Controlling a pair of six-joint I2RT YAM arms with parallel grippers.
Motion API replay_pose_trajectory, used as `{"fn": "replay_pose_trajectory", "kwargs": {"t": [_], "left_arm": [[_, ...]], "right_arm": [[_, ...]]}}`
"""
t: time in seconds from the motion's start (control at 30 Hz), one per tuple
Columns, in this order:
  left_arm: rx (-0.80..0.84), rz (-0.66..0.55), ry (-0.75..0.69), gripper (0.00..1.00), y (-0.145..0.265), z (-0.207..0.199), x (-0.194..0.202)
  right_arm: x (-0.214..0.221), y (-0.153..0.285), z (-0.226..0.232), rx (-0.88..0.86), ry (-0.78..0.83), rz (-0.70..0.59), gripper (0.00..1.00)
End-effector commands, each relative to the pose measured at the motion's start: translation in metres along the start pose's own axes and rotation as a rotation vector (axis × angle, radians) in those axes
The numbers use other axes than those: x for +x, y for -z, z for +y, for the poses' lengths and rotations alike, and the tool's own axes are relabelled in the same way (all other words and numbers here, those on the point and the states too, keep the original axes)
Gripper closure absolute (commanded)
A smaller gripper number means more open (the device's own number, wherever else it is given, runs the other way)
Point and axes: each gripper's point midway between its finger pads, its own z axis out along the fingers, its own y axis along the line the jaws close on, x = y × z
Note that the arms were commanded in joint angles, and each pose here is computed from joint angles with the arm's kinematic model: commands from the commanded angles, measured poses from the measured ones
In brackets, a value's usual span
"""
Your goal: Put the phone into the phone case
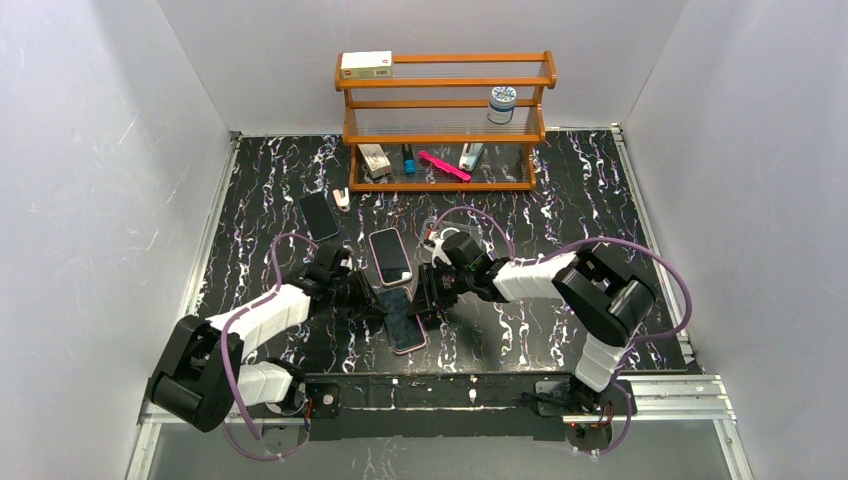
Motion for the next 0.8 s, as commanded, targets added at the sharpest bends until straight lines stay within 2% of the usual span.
{"fn": "replay_pose_trajectory", "kwargs": {"t": [0.0,0.2,0.3,0.6,0.77], "left_arm": [[0.025,0.010,-0.032,0.84,-0.003,-0.015,0.001],[-0.009,0.012,-0.041,0.86,-0.009,-0.013,0.009],[-0.015,-0.004,-0.032,0.84,-0.006,-0.013,0.007],[-0.062,-0.017,-0.016,0.75,0.001,-0.006,0.007],[-0.076,0.015,-0.008,0.79,-0.003,0.004,0.016]], "right_arm": [[-0.016,-0.005,0.009,-0.042,0.037,-0.037,0.58],[-0.018,-0.004,0.010,-0.041,0.039,-0.055,0.63],[-0.019,-0.004,0.008,-0.032,0.039,-0.058,0.66],[-0.018,0.002,0.014,-0.049,0.015,-0.075,0.65],[-0.017,0.003,0.020,-0.097,-0.028,-0.096,0.64]]}}
